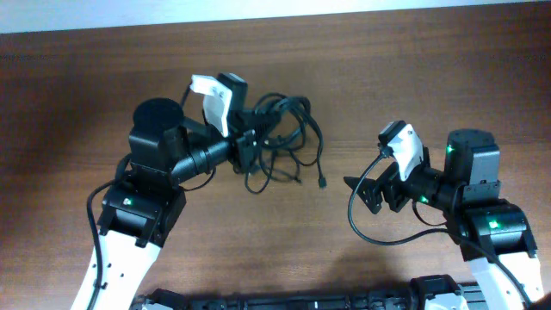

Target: Untangle cables

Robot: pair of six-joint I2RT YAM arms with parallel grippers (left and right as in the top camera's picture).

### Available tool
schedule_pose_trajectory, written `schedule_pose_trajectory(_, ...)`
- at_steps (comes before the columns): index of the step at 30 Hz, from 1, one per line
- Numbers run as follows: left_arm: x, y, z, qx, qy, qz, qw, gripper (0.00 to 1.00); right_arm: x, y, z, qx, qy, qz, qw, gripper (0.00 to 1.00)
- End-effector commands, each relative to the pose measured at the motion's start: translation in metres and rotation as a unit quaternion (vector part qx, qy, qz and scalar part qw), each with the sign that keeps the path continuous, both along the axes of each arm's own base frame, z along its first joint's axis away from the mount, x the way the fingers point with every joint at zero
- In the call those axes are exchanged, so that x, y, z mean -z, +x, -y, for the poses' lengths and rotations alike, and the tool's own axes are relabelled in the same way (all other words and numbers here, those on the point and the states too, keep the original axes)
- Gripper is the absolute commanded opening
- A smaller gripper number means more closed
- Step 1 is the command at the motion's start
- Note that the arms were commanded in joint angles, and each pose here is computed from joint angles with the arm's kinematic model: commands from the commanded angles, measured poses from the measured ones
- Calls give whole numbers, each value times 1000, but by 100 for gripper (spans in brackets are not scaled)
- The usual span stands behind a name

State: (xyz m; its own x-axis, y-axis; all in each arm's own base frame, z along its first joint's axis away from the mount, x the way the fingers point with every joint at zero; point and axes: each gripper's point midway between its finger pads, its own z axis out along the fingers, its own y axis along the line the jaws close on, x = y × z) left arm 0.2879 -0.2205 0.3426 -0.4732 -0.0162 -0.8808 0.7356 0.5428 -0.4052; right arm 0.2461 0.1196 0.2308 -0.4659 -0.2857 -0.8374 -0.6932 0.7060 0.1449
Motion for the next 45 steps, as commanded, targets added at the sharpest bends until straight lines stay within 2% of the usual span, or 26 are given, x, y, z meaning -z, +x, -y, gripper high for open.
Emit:
schedule_pose_trajectory(1, -17, -33, 9, 101, 14, 79, 992, 0, -23, -13, -23, -72, 66, 20, 995, 99)
schedule_pose_trajectory(6, -12, -58, 15, 179, 20, 105, 978, 0, -54, -29, -43, -159, 130, 61, 977, 98)
schedule_pose_trajectory(13, -3, -69, 20, 200, 26, 87, 975, 0, -82, -49, -55, -243, 178, 104, 948, 84)
schedule_pose_trajectory(19, -2, -91, 38, 247, 29, 108, 963, 0, -86, -53, -56, -256, 185, 111, 942, 74)
schedule_pose_trajectory(22, -2, -97, 43, 260, 32, 119, 958, 0, -86, -53, -56, -256, 185, 111, 942, 59)
schedule_pose_trajectory(24, -2, -97, 43, 260, 32, 119, 958, 0, -86, -53, -56, -255, 185, 111, 943, 44)
schedule_pose_trajectory(25, -2, -97, 43, 260, 32, 119, 958, 0, -86, -53, -56, -255, 185, 111, 943, 34)
schedule_pose_trajectory(26, -2, -96, 43, 257, 34, 119, 958, 0, -86, -53, -56, -255, 185, 111, 943, 15)
schedule_pose_trajectory(27, -1, -95, 43, 253, 36, 120, 959, 0, -86, -53, -56, -256, 185, 111, 942, 6)
schedule_pose_trajectory(33, -2, -89, 42, 240, 41, 130, 961, 0, -86, -53, -56, -255, 185, 111, 943, 4)
schedule_pose_trajectory(35, -5, -88, 43, 239, 39, 137, 960, 4, -85, -51, -56, -251, 181, 111, 944, 4)
schedule_pose_trajectory(36, -6, -87, 43, 239, 38, 140, 960, 19, -84, -49, -55, -246, 178, 111, 946, 4)
schedule_pose_trajectory(38, -7, -87, 43, 239, 38, 142, 960, 31, -82, -46, -54, -236, 172, 110, 950, 4)
schedule_pose_trajectory(39, -7, -87, 43, 239, 38, 142, 960, 45, -81, -44, -54, -231, 170, 109, 952, 4)
schedule_pose_trajectory(40, -7, -87, 43, 239, 38, 142, 960, 51, -80, -43, -53, -227, 167, 108, 953, 4)
schedule_pose_trajectory(42, -7, -87, 43, 239, 38, 142, 960, 58, -78, -41, -52, -219, 163, 106, 956, 4)
schedule_pose_trajectory(45, -7, -87, 43, 239, 38, 142, 960, 60, -77, -39, -52, -214, 159, 107, 958, 4)
